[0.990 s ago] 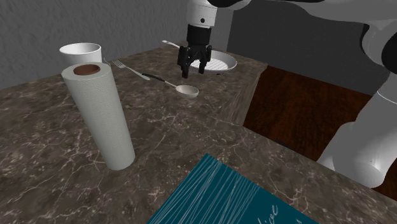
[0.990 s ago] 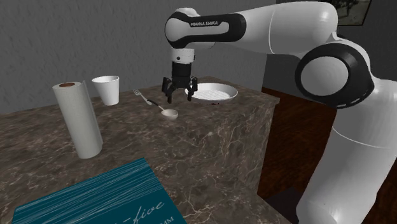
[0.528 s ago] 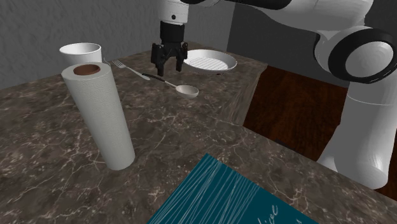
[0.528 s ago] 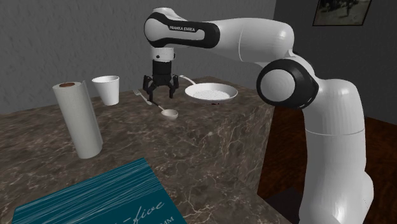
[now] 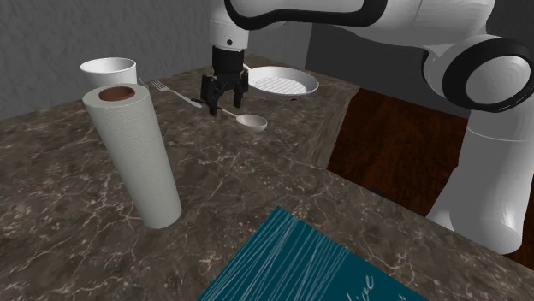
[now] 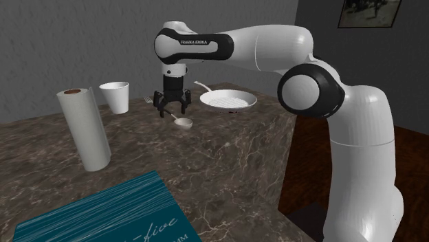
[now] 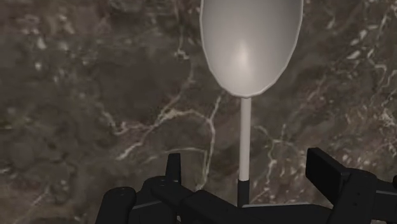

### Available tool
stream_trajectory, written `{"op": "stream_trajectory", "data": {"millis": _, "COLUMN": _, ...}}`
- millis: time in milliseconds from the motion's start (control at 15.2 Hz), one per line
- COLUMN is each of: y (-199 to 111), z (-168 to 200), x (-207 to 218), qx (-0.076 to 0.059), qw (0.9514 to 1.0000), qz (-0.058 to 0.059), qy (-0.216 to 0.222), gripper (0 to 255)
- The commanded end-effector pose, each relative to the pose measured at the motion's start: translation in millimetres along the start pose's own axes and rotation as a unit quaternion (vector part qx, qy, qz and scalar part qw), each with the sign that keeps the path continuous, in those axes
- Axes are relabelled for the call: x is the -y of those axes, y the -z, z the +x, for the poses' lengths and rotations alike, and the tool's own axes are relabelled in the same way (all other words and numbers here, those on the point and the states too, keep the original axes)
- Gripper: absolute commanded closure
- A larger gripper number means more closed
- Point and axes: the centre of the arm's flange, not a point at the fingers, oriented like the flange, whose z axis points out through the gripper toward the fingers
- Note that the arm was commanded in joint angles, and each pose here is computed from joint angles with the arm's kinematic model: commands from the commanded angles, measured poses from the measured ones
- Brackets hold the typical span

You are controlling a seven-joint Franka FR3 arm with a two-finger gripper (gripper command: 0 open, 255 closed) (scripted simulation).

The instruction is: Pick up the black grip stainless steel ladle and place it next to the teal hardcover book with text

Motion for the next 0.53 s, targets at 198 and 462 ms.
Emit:
{"op": "stream_trajectory", "data": {"millis": 198, "y": -3.2, "z": -0.8, "x": 0.2, "qx": 0.0, "qw": 1.0, "qz": 0.0, "qy": 0.0, "gripper": 0}}
{"op": "stream_trajectory", "data": {"millis": 462, "y": -3.2, "z": -0.8, "x": 0.2, "qx": 0.0, "qw": 1.0, "qz": 0.0, "qy": 0.0, "gripper": 255}}
